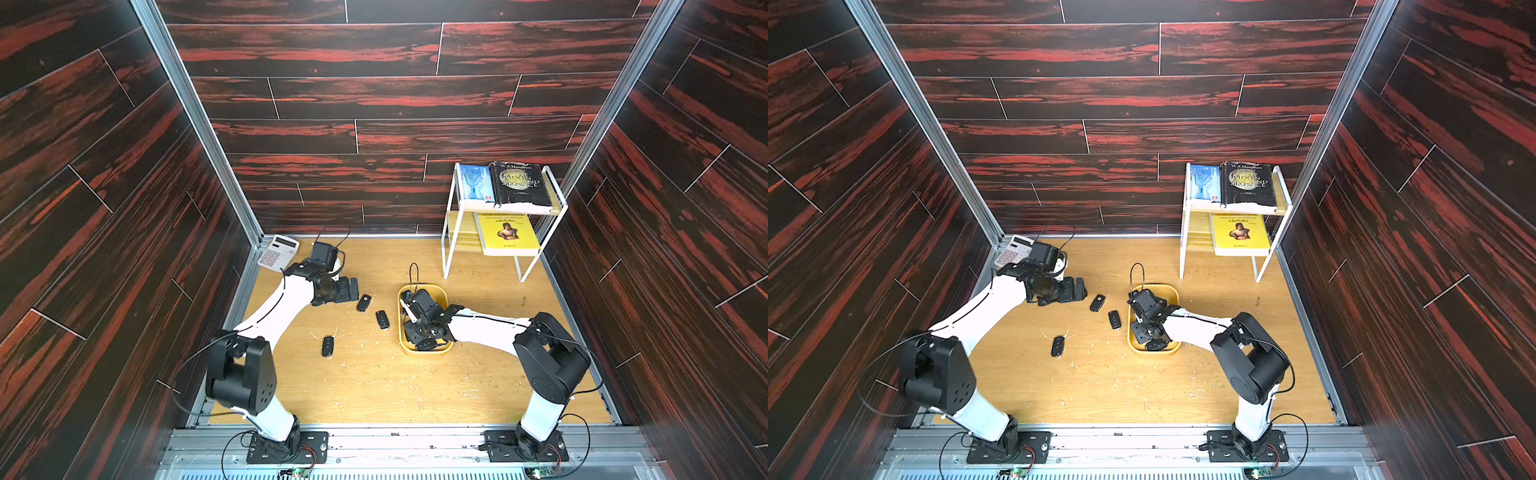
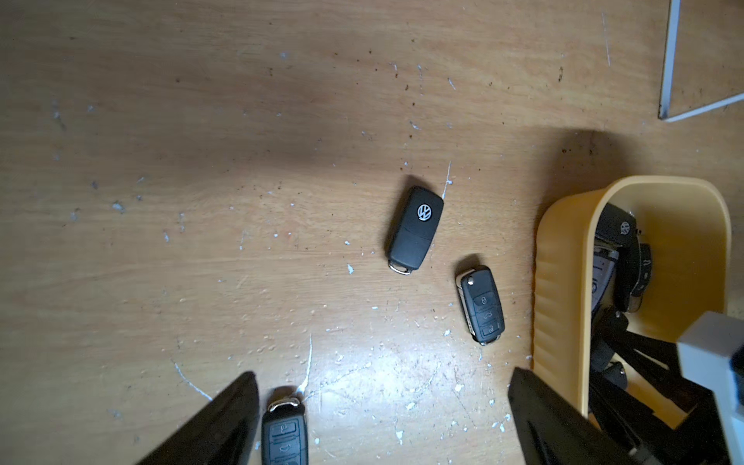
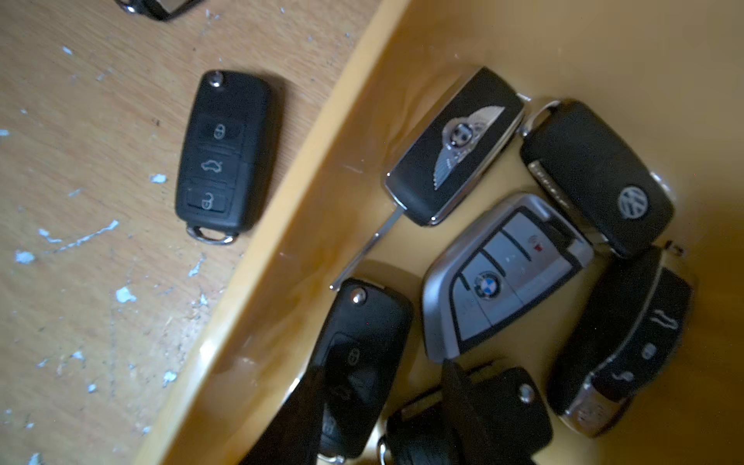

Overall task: Place the car key into the storage box
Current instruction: Place the car key in the storage box, then pick up the car key from the center of the board, then place the car key in the storage box.

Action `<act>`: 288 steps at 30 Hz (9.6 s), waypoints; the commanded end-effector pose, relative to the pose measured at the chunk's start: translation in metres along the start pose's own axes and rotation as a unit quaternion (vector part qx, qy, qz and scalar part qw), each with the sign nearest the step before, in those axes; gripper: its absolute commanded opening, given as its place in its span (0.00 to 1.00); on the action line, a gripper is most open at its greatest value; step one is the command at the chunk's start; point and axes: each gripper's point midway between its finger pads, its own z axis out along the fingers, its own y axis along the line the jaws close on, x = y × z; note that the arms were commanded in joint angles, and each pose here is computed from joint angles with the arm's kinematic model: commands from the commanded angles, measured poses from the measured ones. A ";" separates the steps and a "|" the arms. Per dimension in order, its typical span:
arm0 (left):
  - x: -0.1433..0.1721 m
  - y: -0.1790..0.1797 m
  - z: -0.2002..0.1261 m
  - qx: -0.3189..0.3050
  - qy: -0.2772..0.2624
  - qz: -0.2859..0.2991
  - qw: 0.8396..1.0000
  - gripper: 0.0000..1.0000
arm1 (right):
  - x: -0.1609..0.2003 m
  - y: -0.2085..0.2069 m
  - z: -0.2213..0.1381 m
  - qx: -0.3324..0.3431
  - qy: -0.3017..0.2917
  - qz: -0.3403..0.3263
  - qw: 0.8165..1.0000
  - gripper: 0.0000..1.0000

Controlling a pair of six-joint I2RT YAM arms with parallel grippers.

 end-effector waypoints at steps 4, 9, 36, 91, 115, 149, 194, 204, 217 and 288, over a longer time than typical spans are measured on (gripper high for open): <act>-0.002 0.006 0.035 -0.024 0.082 0.028 0.996 1.00 | -0.032 -0.005 -0.050 0.005 -0.058 0.014 0.998 0.57; -0.001 0.013 0.059 -0.048 0.141 0.025 0.988 1.00 | -0.047 -0.009 -0.089 0.001 -0.096 0.016 0.995 0.60; 0.013 -0.004 0.101 -0.094 0.224 0.121 0.963 0.88 | -0.069 -0.018 -0.178 -0.016 -0.171 0.062 0.983 0.67; 0.003 -0.117 -0.031 0.225 -0.172 0.261 0.923 0.38 | -0.076 0.005 -0.149 -0.319 -0.166 0.091 0.929 0.71; 0.004 -0.139 -0.081 0.223 -0.274 0.312 0.882 0.39 | -0.173 0.052 -0.167 -0.383 -0.295 0.083 0.871 0.62; -0.009 -0.148 -0.084 0.224 -0.282 0.297 0.884 0.41 | -0.178 0.072 -0.143 -0.383 -0.260 0.085 0.882 0.16; 0.038 -0.059 -0.117 0.050 -0.208 0.242 0.947 1.00 | -0.180 0.033 -0.154 -0.285 -0.270 0.101 0.914 0.00; 0.042 -0.031 -0.114 0.060 -0.189 0.185 0.963 1.00 | -0.145 0.000 -0.160 -0.209 -0.254 0.112 0.938 0.00; 0.031 -0.032 -0.088 0.065 -0.167 0.177 0.968 1.00 | -0.103 -0.026 -0.176 -0.168 -0.250 0.121 0.946 0.00; 0.112 0.044 -0.031 -0.055 0.106 -0.116 0.986 1.00 | -0.057 -0.015 -0.115 -0.154 -0.077 0.086 0.981 0.98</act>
